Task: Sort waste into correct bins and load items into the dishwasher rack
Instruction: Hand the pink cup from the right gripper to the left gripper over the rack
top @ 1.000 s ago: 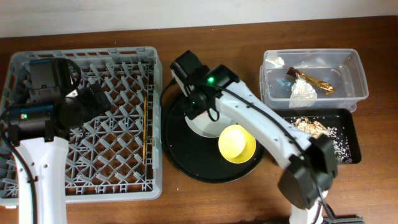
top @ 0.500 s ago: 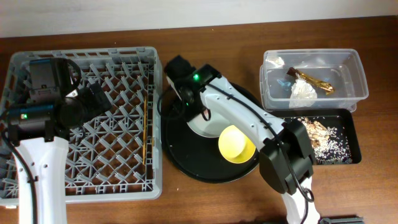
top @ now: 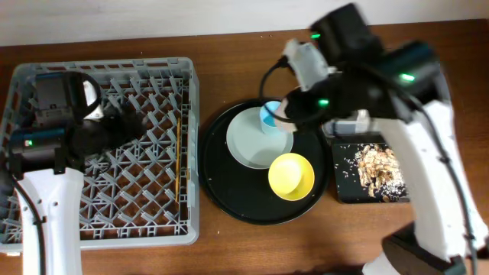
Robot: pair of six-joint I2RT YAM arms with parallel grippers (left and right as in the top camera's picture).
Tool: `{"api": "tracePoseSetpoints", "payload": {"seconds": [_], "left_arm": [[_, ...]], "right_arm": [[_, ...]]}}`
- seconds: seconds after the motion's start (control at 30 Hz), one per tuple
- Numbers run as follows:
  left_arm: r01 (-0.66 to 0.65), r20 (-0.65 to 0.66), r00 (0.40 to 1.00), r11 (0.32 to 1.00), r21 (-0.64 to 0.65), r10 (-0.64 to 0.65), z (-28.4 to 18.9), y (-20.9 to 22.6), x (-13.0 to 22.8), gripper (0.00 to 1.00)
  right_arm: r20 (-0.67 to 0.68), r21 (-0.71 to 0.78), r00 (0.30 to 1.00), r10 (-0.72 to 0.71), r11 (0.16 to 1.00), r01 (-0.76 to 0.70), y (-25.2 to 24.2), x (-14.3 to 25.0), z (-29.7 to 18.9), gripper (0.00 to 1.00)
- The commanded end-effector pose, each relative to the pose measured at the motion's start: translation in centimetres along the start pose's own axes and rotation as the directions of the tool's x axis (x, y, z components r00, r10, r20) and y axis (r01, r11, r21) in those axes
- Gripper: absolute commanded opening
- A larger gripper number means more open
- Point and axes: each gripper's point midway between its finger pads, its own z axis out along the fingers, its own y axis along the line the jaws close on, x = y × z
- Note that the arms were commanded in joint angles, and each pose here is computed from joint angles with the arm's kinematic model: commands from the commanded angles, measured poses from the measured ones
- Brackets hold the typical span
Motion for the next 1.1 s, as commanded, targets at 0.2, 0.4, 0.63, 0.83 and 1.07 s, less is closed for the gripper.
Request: {"api": "tracePoseSetpoints", "payload": {"seconds": [0.2, 0.4, 0.63, 0.83, 1.07], "left_arm": [[-0.270, 0.195, 0.907, 0.158, 0.950, 0.373, -13.6, -16.3, 6.5, 0.99], [-0.319, 0.335, 0.842, -0.111, 0.941, 0.422, -16.8, -19.1, 9.2, 0.98], [-0.334, 0.381, 0.810, -0.183, 0.925, 0.447, -17.5, -20.2, 10.5, 0.82], [-0.348, 0.406, 0.795, -0.209, 0.914, 0.451, -17.7, -20.5, 10.8, 0.77], [-0.359, 0.420, 0.790, -0.219, 0.907, 0.447, -17.8, -20.6, 10.7, 0.71]], "right_arm": [[0.264, -0.618, 0.942, -0.209, 0.713, 0.332, 10.0, 0.3, -6.4, 0.04], [0.385, -0.708, 0.897, -0.215, 0.555, 0.437, 12.0, -0.2, -8.1, 0.04], [0.391, -0.719, 0.896, -0.210, 0.539, 0.440, 12.1, -0.2, -8.2, 0.04], [0.382, -0.726, 0.895, -0.231, 0.524, 0.445, 12.8, 0.2, -7.8, 0.04], [0.328, -0.743, 0.914, -0.239, 0.532, 0.406, 12.5, 0.7, -5.8, 0.04]]}}
